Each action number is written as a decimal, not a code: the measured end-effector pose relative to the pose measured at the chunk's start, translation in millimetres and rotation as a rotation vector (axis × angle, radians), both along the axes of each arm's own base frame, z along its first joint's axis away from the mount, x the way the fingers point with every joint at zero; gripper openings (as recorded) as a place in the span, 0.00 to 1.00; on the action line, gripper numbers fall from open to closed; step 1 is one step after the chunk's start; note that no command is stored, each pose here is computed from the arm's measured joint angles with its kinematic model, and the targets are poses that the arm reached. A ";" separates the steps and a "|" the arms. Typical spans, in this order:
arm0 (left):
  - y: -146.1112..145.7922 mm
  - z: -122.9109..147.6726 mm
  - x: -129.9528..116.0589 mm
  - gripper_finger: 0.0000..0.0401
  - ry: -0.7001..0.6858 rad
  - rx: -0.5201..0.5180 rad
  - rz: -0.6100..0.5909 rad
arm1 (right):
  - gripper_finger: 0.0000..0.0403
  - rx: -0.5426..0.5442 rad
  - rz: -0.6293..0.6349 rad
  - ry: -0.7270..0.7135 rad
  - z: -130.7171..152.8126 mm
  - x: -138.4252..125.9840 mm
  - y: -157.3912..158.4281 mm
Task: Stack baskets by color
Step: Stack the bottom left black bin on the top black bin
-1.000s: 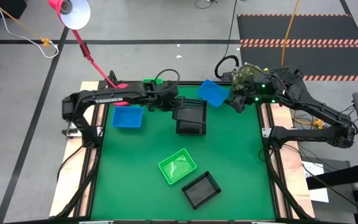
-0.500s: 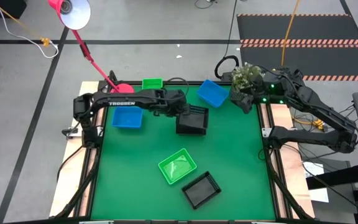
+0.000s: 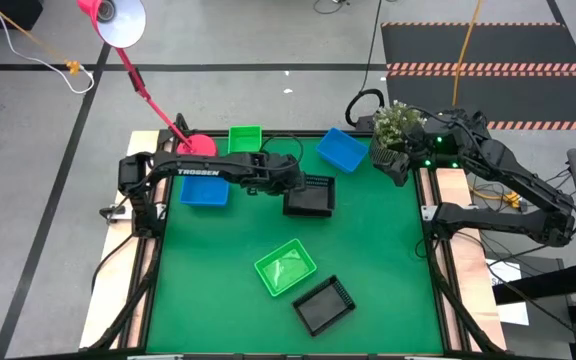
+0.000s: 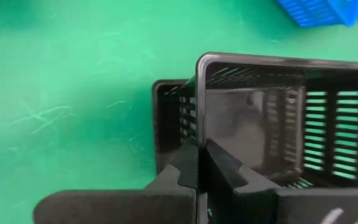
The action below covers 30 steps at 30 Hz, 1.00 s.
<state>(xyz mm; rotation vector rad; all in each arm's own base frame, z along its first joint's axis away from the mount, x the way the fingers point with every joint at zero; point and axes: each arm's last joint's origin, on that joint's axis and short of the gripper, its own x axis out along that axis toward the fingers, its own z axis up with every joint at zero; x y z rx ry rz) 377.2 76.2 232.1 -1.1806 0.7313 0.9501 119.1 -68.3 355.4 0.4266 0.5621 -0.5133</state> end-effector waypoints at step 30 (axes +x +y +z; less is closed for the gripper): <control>-2.1 -25.4 -4.9 0.34 -0.028 -0.044 -0.005 | 0.98 0.010 -0.005 0.002 -0.6 0.7 -0.4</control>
